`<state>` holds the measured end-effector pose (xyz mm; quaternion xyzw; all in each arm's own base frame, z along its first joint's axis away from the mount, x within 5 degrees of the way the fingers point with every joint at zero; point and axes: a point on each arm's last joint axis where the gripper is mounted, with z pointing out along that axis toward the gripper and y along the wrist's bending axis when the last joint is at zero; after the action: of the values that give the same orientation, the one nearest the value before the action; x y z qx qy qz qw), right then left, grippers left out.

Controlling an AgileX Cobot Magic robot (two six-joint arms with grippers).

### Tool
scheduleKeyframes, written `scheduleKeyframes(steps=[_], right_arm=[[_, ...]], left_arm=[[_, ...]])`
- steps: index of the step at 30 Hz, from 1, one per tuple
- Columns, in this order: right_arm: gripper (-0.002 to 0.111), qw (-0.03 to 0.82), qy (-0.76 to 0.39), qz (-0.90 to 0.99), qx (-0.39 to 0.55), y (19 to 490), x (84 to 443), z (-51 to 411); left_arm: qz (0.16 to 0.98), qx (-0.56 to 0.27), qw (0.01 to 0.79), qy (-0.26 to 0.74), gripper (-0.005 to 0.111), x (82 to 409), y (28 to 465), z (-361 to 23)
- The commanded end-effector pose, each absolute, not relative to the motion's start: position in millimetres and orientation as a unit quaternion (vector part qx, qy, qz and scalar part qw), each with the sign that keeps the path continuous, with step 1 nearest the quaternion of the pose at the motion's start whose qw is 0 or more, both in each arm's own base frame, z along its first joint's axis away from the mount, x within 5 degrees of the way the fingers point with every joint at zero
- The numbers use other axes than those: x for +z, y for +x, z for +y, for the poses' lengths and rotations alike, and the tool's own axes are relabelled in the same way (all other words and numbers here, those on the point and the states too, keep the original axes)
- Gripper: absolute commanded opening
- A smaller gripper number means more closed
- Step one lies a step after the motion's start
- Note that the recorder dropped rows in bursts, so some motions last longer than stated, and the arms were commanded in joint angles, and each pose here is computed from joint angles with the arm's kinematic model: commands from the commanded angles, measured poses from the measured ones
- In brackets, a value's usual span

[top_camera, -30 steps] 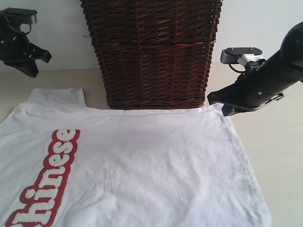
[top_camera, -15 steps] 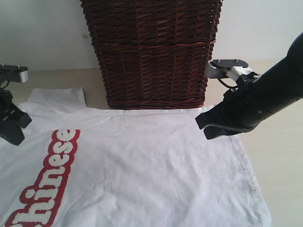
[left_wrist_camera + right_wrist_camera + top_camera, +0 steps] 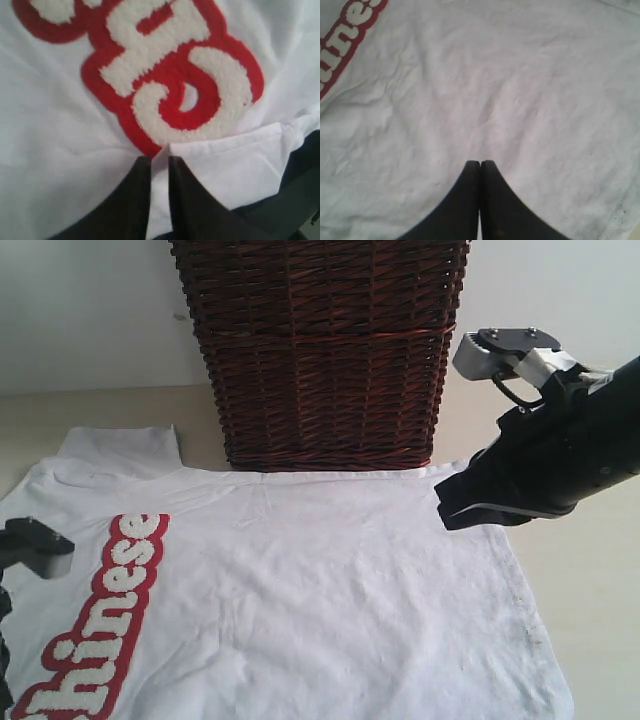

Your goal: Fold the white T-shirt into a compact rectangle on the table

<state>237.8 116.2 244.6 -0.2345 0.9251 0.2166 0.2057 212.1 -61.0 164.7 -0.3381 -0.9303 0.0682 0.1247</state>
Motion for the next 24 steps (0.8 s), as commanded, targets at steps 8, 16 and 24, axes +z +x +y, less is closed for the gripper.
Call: scheduleKeyframes(steps=[8, 16, 24], right_arm=[[0.0, 0.193, -0.234, 0.925, 0.231, 233, 245, 118], [0.0, 0.197, -0.231, 0.924, 0.23, 234, 246, 118], [0.0, 0.197, -0.231, 0.924, 0.23, 234, 246, 118]], left_arm=[[-0.903, 0.084, 0.145, -0.395, 0.044, 142, 182, -63], [-0.885, 0.133, 0.18, -0.408, 0.004, 147, 174, -67], [-0.891, 0.132, 0.171, -0.398, 0.03, 163, 167, -66]])
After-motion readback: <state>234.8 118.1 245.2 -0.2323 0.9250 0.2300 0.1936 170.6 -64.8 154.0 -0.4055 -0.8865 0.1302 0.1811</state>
